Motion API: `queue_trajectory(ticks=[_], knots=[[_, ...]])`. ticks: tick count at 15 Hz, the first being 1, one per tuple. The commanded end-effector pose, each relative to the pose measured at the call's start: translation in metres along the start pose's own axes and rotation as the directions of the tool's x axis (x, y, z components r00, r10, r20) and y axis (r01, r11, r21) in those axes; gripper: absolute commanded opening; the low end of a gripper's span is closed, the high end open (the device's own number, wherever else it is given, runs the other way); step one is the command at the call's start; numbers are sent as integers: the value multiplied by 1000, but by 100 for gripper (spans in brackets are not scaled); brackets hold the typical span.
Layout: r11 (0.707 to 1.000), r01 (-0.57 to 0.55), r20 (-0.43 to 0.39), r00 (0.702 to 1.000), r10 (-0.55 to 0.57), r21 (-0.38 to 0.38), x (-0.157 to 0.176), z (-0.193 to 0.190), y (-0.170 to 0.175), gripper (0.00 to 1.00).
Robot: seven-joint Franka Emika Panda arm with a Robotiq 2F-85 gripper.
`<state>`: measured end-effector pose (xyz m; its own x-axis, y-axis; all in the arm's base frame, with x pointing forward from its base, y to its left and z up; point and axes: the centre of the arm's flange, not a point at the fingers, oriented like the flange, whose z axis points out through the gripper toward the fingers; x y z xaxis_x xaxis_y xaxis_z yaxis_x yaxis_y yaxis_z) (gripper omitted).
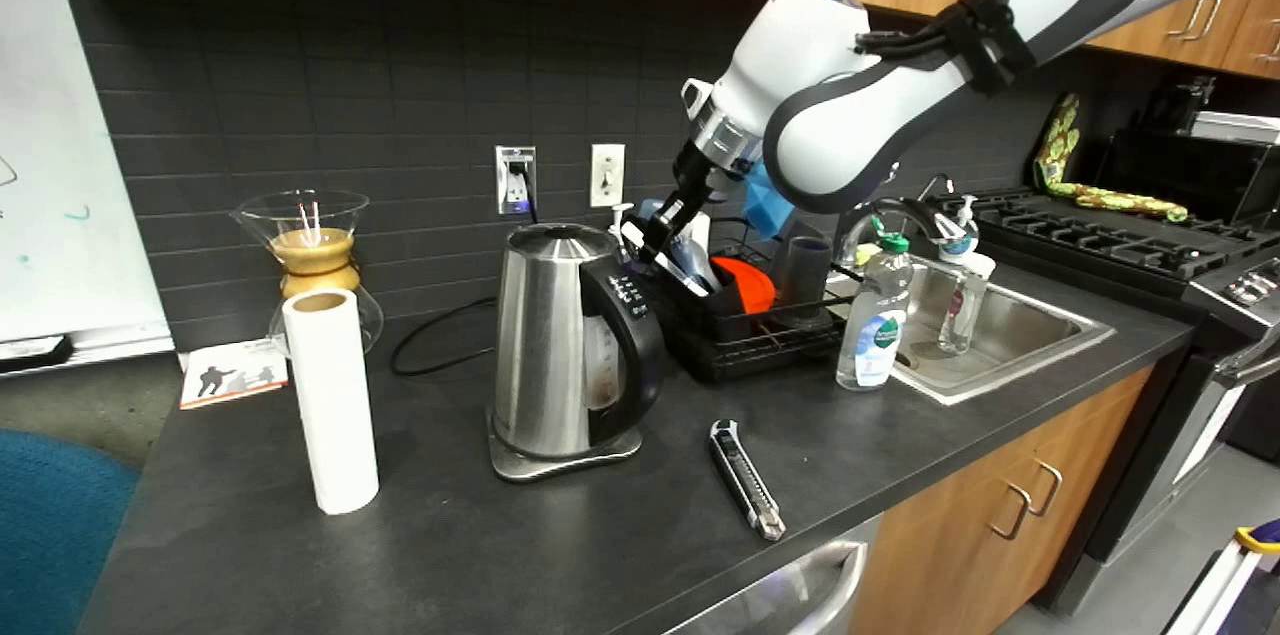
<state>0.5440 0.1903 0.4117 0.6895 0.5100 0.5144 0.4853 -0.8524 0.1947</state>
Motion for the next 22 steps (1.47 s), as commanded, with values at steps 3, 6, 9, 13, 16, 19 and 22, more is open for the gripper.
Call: queue_trajectory(ticks=[3, 6, 9, 13, 16, 19, 22], knots=[[1000, -11, -14, 1000, 11, -12, -5, -4, 5, 0], [1000, -18, -17, 1000, 18, -18, -6, -7, 8, 0], [1000, -19, -17, 1000, 19, -20, -4, -10, 12, 0], [999, -22, -35, 999, 21, -27, -2, -23, 15, 0], [999, -23, -52, 998, 21, -33, -1, -36, 15, 0], [999, -27, -64, 998, 24, -41, -3, -47, 15, 0], [999, -25, -65, 998, 23, -39, -6, -51, 13, 27]])
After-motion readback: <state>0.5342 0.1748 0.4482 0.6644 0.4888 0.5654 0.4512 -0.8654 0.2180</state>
